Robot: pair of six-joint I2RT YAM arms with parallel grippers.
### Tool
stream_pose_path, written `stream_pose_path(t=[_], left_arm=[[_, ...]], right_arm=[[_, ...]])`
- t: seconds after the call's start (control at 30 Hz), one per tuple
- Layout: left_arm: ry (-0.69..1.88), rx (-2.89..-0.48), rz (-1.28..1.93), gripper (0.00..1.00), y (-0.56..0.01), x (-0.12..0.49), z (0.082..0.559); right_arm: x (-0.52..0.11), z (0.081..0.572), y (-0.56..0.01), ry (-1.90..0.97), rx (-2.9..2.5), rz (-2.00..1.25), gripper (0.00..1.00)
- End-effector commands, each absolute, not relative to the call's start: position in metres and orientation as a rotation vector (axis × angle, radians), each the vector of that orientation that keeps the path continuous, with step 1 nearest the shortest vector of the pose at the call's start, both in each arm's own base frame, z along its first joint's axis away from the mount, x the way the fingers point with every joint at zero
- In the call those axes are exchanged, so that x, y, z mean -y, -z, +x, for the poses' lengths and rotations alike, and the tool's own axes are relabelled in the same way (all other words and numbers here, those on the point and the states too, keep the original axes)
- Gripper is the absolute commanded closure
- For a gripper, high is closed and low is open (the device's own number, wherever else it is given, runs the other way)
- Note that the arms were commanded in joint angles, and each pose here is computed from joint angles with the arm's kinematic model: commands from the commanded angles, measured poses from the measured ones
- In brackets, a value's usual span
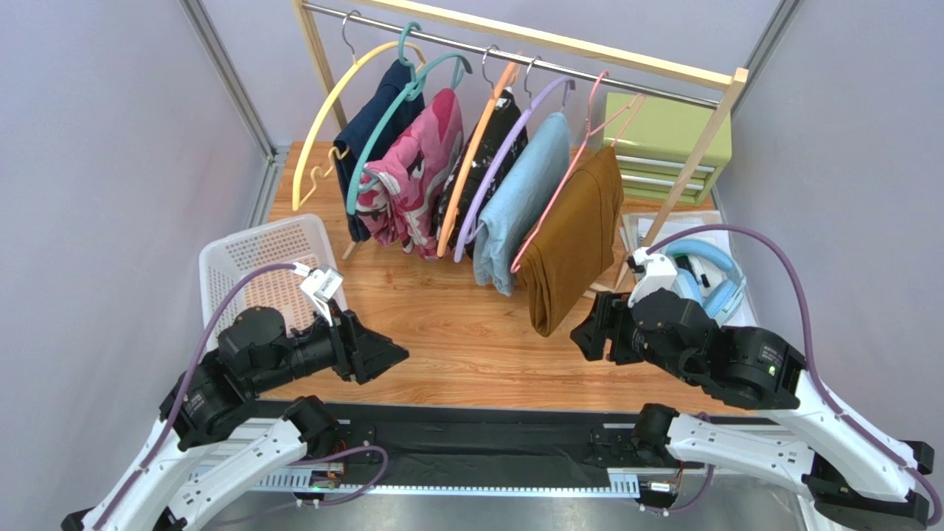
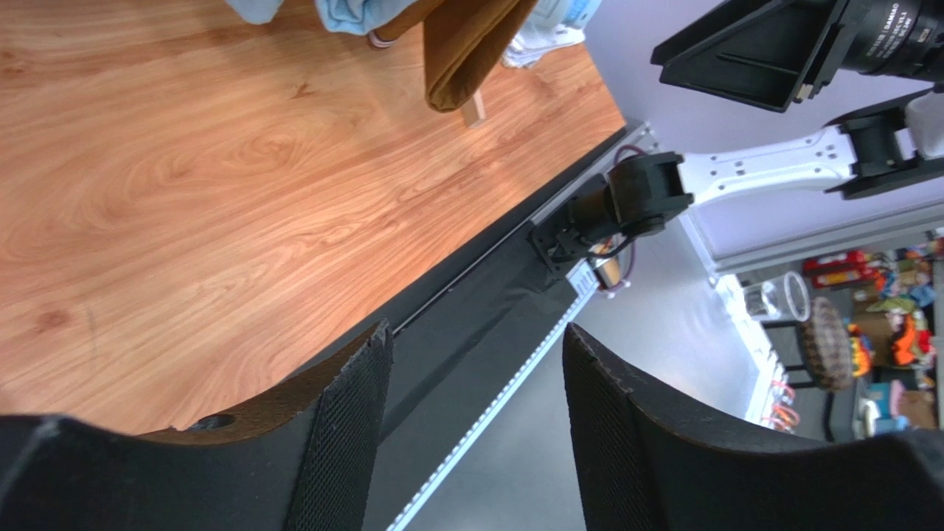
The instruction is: Remove the trousers from the hanger
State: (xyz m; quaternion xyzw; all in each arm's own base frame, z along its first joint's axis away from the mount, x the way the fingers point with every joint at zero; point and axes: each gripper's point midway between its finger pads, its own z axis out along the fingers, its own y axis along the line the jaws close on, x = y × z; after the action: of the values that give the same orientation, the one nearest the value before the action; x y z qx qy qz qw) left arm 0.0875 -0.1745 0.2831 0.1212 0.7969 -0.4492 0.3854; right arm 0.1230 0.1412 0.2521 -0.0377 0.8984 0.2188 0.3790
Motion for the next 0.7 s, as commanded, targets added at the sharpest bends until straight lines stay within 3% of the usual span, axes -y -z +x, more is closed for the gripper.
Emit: stream_pose_path(t=[0.0, 0.17, 0.33, 0.5, 0.67], left_arm=[[1.277, -1.919, 0.288, 0.32, -0.307, 0.180, 0.079], [1.334, -1.910, 0.222, 0.23, -0.295, 0.179, 0.076], [1.424, -1.902, 0.198, 0.22, -0.285, 0.186, 0.071], [1.469, -1.905, 0.168, 0.22, -0.280, 0.184, 0.065], [1.498, -1.880, 0.140, 0.22, -0.280, 0.175, 0.056]], right_arm=[[-0.150, 0.134, -0.314, -0.662, -2.125, -0.117, 0.34], [-0.150, 0.147, -0.369, -0.697, -1.970, -0.100, 0.34], [-0.165, 0.171, -0.415, -0.687, -1.858, -0.049, 0.34], [-0.193, 0.209, -0.426, -0.546, -1.877, -0.073, 0.34], [-0.206, 0.238, -0.436, -0.582, -1.886, -0.019, 0.35]])
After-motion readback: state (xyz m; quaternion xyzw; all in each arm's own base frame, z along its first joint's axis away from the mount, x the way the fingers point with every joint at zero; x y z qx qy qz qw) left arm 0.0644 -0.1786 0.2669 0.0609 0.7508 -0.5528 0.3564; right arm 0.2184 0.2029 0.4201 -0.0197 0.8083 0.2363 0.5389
